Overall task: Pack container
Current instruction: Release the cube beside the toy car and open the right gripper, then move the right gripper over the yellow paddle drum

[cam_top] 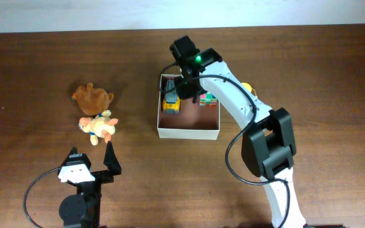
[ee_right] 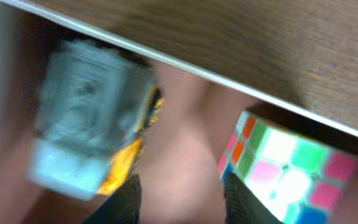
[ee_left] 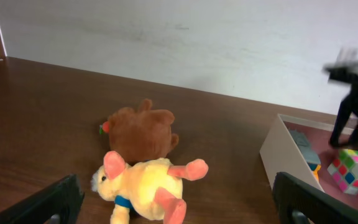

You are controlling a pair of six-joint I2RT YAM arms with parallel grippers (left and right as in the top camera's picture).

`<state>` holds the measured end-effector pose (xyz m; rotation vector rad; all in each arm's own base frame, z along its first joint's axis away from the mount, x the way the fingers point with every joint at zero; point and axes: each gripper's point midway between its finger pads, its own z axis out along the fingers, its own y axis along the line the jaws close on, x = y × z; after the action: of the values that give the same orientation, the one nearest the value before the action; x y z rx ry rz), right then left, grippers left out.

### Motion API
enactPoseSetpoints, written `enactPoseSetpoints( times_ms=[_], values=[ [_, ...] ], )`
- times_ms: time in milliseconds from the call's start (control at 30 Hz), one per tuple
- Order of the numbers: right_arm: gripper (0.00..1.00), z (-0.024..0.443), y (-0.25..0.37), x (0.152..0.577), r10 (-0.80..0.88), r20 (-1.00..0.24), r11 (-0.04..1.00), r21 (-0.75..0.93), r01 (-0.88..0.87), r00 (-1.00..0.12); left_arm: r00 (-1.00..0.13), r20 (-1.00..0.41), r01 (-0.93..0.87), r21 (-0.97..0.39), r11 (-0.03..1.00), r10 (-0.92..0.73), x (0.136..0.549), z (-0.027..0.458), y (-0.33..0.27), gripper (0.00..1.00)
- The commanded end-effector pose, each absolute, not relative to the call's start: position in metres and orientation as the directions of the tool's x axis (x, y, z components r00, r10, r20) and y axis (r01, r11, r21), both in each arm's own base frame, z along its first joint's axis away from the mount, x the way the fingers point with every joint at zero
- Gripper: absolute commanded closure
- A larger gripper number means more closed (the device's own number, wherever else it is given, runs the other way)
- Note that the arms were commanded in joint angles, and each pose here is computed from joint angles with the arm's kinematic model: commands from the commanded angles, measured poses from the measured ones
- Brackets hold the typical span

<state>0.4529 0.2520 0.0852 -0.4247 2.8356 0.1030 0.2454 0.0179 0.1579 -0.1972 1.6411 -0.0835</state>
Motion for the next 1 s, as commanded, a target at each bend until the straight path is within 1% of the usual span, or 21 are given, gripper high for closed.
enactPoseSetpoints(
  times_ms=[0, 100, 200, 267, 333, 367, 433, 533, 600, 700, 800, 900, 967],
  values=[
    [0.61, 0.15, 0.27, 0.458, -0.298, -0.375, 0.937, 0.06, -0.344, -0.878, -0.069, -0.985, -0.073, -0.153, 0.986, -0.158, 0.245, 0.156, 0.017, 0.01],
    [0.6, 0.194, 0.262, 0.456, -0.28, -0.414, 0.94, 0.067, -0.336, -0.866, -0.069, -0.985, -0.073, -0.153, 0.985, -0.158, 0.245, 0.156, 0.017, 0.01],
    [0.57, 0.228, 0.235, 0.46, -0.24, -0.449, 0.956, 0.044, -0.289, -0.861, -0.069, -0.985, -0.073, -0.153, 0.986, -0.158, 0.245, 0.156, 0.017, 0.01],
    [0.55, 0.242, 0.21, 0.463, -0.216, -0.455, 0.968, 0.018, -0.252, -0.864, -0.069, -0.985, -0.073, -0.153, 0.986, -0.158, 0.245, 0.156, 0.017, 0.01],
    [0.51, 0.245, 0.182, 0.463, -0.211, -0.433, 0.974, -0.018, -0.226, -0.876, -0.069, -0.985, -0.073, -0.153, 0.985, -0.158, 0.245, 0.156, 0.017, 0.01],
    [0.47, 0.242, 0.15, 0.464, -0.197, -0.399, 0.98, -0.076, -0.181, -0.896, -0.069, -0.985, -0.073, -0.153, 0.985, -0.158, 0.245, 0.156, 0.017, 0.01],
    [0.44, 0.238, 0.124, 0.464, -0.165, -0.371, 0.985, -0.109, -0.134, -0.914, -0.069, -0.985, -0.073, -0.153, 0.986, -0.158, 0.245, 0.156, 0.017, 0.01],
    [0.39, 0.231, 0.086, 0.461, -0.108, -0.317, 0.99, -0.121, -0.073, -0.942, -0.069, -0.985, -0.073, -0.153, 0.986, -0.158, 0.245, 0.156, 0.017, 0.01],
    [0.33, 0.227, 0.065, 0.461, -0.072, -0.291, 0.991, -0.127, -0.036, -0.954, -0.069, -0.985, -0.073, -0.153, 0.986, -0.158, 0.245, 0.156, 0.017, 0.01],
    [0.28, 0.217, 0.04, 0.46, -0.047, -0.251, 0.991, -0.136, -0.013, -0.967, -0.069, -0.985, -0.073, -0.153, 0.985, -0.158, 0.245, 0.156, 0.017, 0.01],
    [0.27, 0.196, 0.026, 0.459, -0.035, -0.193, 0.992, -0.125, -0.011, -0.98, -0.07, -0.985, -0.073, -0.153, 0.986, -0.158, 0.245, 0.156, 0.017, 0.01],
    [0.27, 0.158, 0.028, 0.46, -0.053, -0.125, 0.997, -0.061, -0.045, -0.991, -0.069, -0.985, -0.073, -0.153, 0.986, -0.158, 0.245, 0.156, 0.017, 0.01],
    [0.27, 0.127, 0.026, 0.458, -0.049, -0.082, 0.998, -0.054, -0.045, -0.995, -0.069, -0.985, -0.073, -0.153, 0.986, -0.158, 0.245, 0.156, 0.017, 0.01]
  ],
)
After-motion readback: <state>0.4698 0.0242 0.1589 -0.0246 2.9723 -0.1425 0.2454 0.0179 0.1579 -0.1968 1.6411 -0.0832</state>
